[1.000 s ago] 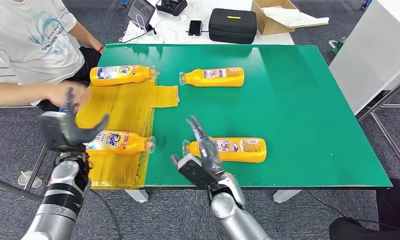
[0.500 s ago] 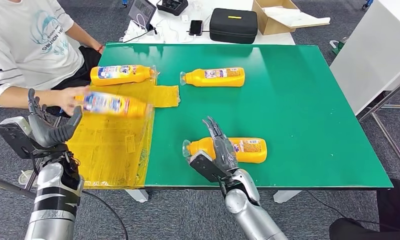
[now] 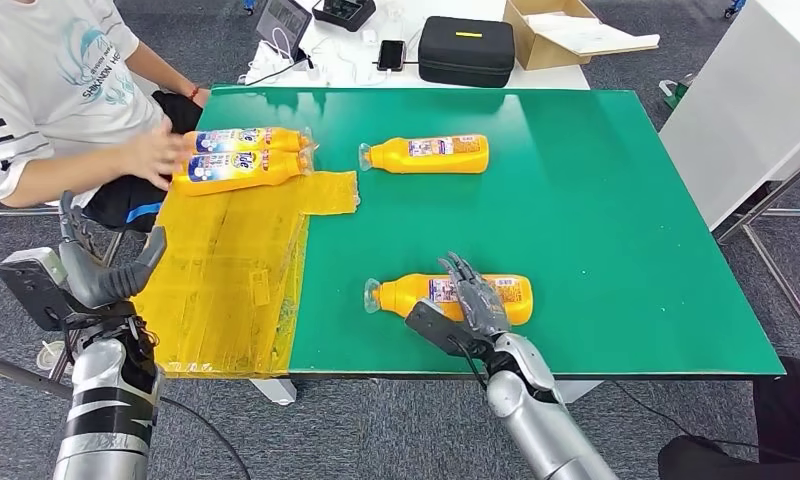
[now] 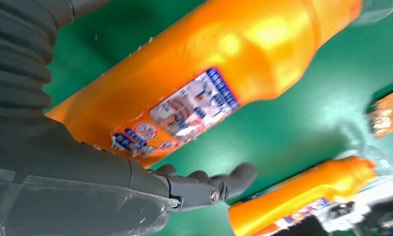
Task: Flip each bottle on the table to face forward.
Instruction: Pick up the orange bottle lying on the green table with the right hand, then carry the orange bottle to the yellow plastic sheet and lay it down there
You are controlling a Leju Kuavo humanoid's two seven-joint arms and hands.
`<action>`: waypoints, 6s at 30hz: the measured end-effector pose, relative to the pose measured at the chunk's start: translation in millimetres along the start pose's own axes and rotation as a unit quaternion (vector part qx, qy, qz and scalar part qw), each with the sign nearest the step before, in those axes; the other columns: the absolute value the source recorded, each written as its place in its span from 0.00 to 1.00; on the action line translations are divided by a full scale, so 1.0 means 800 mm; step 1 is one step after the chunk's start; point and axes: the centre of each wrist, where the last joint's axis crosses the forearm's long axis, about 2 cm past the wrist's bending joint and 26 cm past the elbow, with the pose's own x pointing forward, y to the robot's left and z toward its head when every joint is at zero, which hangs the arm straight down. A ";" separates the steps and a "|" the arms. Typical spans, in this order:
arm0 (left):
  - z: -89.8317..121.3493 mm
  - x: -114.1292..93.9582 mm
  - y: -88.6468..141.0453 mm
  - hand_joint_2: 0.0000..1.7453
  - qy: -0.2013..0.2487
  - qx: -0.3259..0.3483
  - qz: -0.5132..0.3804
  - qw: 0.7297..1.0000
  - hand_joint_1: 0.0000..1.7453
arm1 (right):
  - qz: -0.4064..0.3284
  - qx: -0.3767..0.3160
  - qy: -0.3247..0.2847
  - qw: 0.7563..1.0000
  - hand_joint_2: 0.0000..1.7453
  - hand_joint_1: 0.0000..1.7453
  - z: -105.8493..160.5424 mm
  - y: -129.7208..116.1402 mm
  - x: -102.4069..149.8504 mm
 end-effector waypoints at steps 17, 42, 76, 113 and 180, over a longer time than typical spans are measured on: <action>0.011 -0.017 -0.005 1.00 0.038 -0.014 0.008 0.999 0.00 | 0.053 0.040 0.042 0.997 1.00 0.00 -0.029 -0.046 -0.033; 0.009 -0.032 -0.017 1.00 0.076 -0.025 0.028 0.996 0.00 | 0.100 0.173 0.075 0.977 1.00 1.00 -0.058 -0.095 -0.066; 0.042 -0.032 -0.066 1.00 0.145 -0.071 0.168 0.973 0.00 | -0.083 -0.311 -0.158 0.934 1.00 1.00 0.013 -0.050 0.013; 0.089 0.013 -0.175 1.00 0.208 -0.351 0.487 0.772 0.00 | -0.217 -0.222 -0.231 0.922 1.00 1.00 0.022 0.075 0.081; 0.083 -0.003 -0.159 1.00 0.241 -0.304 0.410 0.825 1.00 | -0.285 -0.072 -0.226 0.929 0.00 0.00 0.006 0.134 0.122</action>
